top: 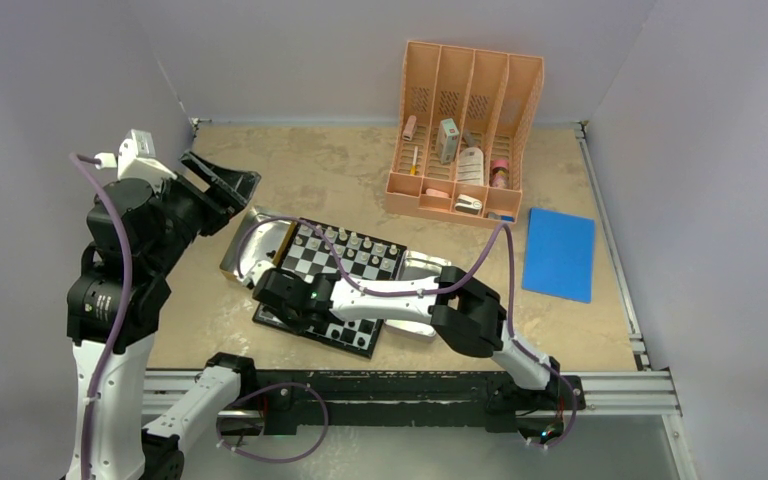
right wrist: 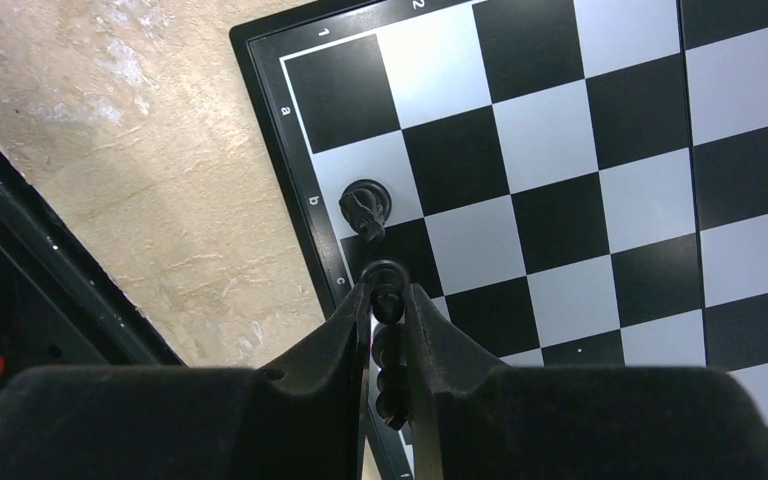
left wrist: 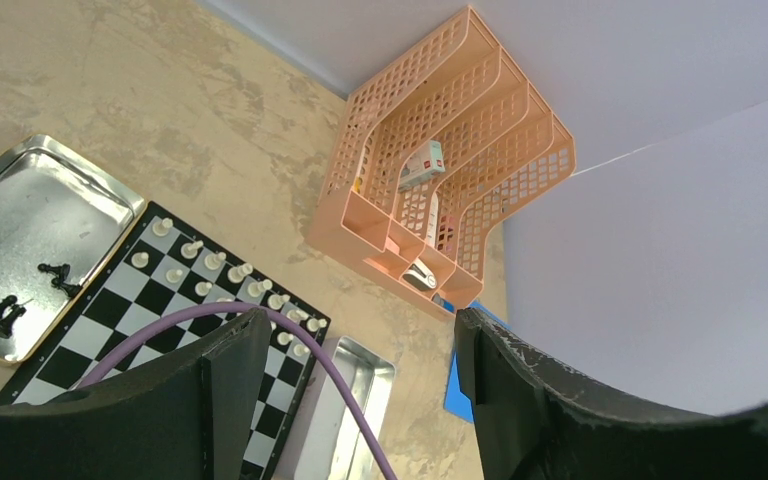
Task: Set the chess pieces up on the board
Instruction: Place the chess piece on the chessboard.
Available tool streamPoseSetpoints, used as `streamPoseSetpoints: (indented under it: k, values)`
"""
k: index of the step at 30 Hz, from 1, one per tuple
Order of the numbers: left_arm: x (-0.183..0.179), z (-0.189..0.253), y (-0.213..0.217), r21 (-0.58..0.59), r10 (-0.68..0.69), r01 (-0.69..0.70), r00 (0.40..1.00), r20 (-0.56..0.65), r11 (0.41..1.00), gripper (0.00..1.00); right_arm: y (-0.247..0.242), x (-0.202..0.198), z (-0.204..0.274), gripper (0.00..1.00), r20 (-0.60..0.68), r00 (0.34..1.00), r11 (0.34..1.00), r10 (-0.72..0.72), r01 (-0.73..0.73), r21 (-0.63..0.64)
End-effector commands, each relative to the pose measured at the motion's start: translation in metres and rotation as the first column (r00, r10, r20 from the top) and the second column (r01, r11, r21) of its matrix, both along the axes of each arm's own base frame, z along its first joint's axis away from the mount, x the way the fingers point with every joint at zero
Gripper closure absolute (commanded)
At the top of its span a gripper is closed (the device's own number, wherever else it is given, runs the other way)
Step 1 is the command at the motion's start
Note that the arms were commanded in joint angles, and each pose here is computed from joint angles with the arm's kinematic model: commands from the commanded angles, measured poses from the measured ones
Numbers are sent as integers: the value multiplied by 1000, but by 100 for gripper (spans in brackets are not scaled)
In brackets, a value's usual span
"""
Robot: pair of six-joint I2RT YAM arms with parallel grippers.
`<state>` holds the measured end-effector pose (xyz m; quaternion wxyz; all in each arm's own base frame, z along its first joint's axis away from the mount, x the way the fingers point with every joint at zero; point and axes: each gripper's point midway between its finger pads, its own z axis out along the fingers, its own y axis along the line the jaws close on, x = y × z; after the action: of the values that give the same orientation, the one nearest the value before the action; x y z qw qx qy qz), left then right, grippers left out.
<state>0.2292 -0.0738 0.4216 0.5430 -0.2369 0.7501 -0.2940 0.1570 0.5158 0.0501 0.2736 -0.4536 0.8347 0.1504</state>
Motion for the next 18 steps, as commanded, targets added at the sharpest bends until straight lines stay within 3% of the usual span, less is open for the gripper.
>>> streamPoseSetpoints:
  k: [1, 9, 18]
  values:
    - [7, 8, 0, 17, 1, -2, 999, 45, 1000, 33, 4, 5, 15, 79, 30, 1000, 1000, -5, 5, 13]
    - [8, 4, -1, 13, -3, 2, 999, 38, 1000, 33, 10, 3, 23, 78, 25, 1000, 999, 6, -7, 41]
    - [10, -3, -3, 35, -21, 20, 999, 25, 999, 33, 26, 8, 71, 70, 55, 998, 988, 18, -26, 153]
